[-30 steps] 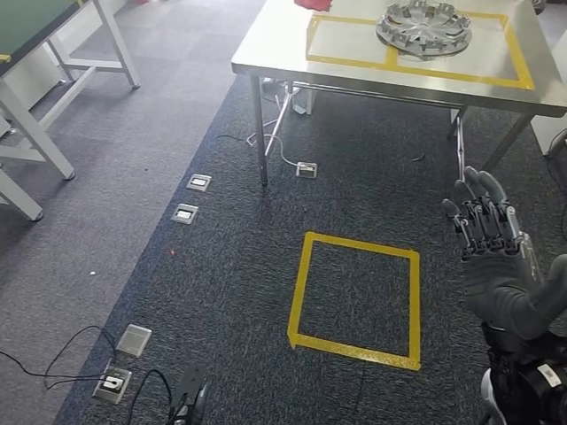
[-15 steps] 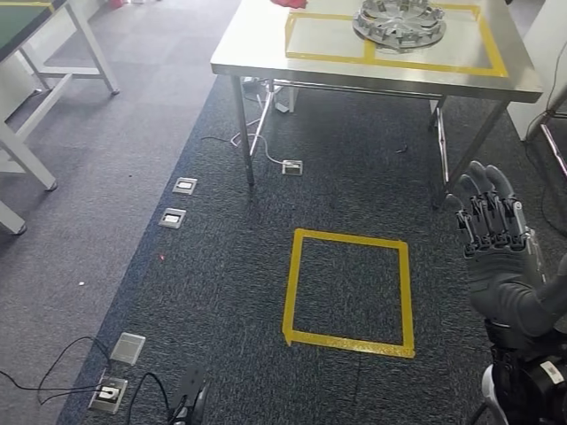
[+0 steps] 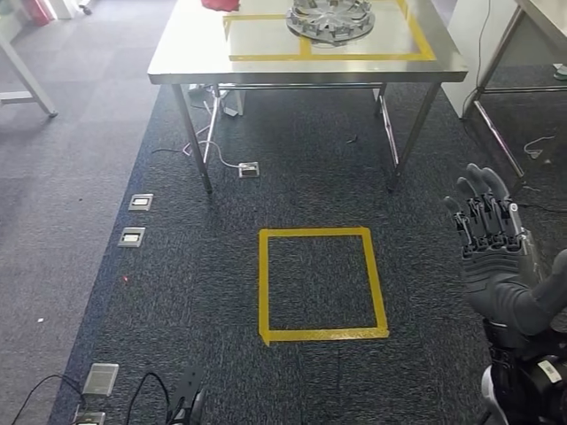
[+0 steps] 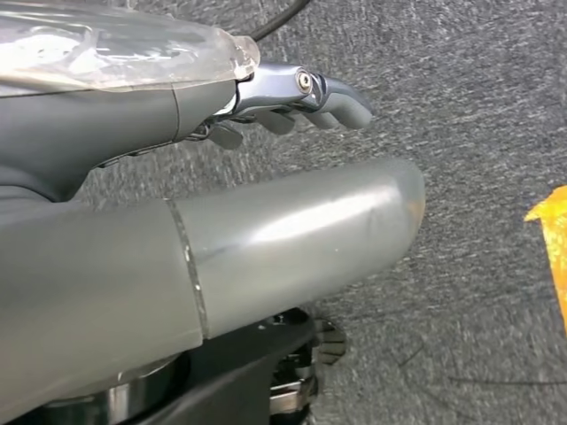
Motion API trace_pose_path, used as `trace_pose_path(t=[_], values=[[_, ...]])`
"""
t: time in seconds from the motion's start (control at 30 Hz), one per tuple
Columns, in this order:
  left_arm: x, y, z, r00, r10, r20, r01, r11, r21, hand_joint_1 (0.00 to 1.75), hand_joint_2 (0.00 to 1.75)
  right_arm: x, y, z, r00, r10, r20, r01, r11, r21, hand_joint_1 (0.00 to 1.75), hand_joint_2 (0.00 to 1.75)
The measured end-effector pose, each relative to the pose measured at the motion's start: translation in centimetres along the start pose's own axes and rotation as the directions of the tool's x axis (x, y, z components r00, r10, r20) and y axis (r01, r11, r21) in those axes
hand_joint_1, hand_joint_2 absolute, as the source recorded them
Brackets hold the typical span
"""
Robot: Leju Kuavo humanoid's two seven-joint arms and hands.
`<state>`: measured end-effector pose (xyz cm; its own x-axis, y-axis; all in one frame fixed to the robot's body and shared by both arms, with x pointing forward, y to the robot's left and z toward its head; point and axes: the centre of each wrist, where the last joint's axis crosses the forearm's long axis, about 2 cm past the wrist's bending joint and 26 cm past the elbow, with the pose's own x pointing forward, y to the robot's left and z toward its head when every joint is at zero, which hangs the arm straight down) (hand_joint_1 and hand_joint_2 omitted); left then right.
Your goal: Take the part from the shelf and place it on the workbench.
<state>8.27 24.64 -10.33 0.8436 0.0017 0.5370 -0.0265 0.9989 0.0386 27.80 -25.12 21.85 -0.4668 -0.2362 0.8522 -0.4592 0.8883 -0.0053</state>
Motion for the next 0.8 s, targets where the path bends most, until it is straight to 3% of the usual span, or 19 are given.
trace_pose_path(t=[0.8], values=[[-0.78, -0.04, 0.33, 1.0, 0.0, -0.005, 0.0, 1.0, -0.001, 0.0, 0.0, -0.11, 0.2, 1.01, 1.0, -0.003, -0.031, 0.002, 0.999, -0.043, 0.0, 0.0]])
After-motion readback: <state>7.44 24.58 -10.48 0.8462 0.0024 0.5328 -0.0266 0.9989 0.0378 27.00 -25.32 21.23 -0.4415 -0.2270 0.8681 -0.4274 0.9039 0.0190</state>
